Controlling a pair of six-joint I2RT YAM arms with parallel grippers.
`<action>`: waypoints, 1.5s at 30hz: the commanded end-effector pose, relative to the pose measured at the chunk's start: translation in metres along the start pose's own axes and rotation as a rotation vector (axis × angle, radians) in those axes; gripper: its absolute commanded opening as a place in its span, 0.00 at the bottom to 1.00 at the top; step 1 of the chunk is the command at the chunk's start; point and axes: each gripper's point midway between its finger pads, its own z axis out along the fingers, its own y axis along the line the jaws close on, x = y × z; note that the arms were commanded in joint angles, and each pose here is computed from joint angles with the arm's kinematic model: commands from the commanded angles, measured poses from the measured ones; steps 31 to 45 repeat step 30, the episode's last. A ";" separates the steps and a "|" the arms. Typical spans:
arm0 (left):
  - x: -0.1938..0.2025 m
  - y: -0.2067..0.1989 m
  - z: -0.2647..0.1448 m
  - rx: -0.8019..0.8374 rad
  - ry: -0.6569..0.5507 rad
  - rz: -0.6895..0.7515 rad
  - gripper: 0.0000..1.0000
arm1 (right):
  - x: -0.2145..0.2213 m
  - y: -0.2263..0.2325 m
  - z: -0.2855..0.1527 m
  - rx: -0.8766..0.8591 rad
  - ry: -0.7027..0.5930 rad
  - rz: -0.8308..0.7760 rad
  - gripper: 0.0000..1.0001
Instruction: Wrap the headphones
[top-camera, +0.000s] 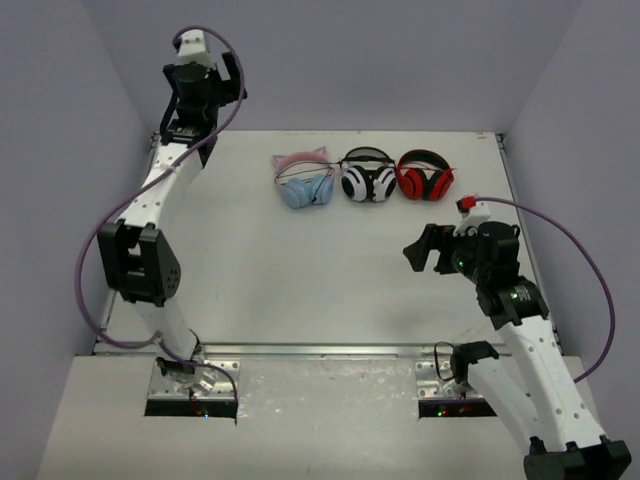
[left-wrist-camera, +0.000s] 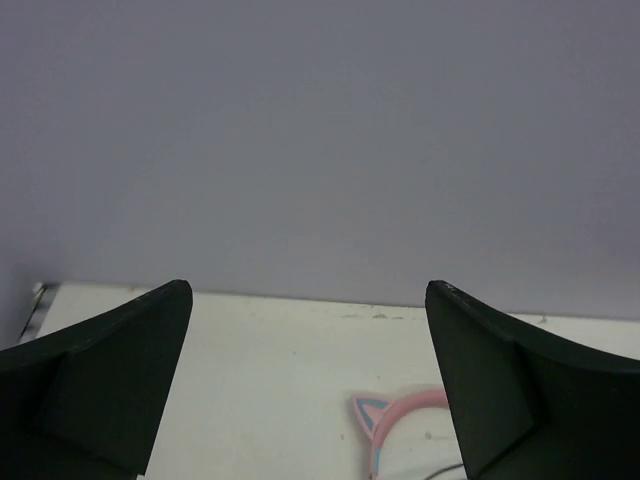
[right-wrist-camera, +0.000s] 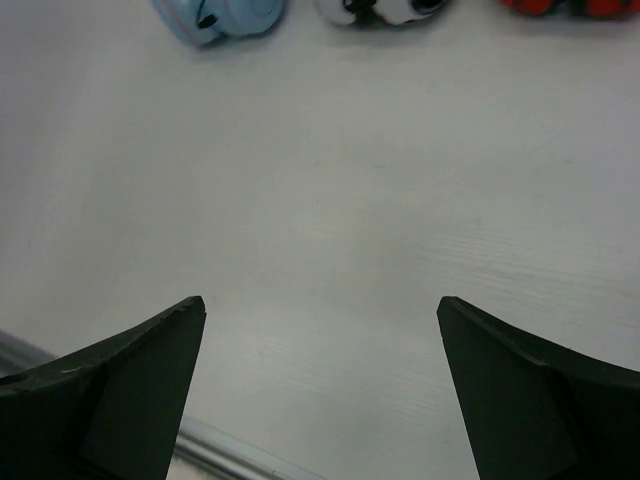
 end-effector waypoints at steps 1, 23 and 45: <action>-0.015 0.077 -0.109 -0.484 0.017 -0.308 1.00 | -0.038 -0.050 -0.020 0.344 -0.079 -0.038 0.99; 0.084 0.088 -0.400 -0.351 0.005 -0.233 1.00 | -0.024 -0.043 -0.053 0.346 -0.187 -0.162 0.99; 0.079 0.088 -0.406 -0.343 -0.022 -0.252 1.00 | -0.019 -0.045 -0.049 0.352 -0.168 -0.154 0.99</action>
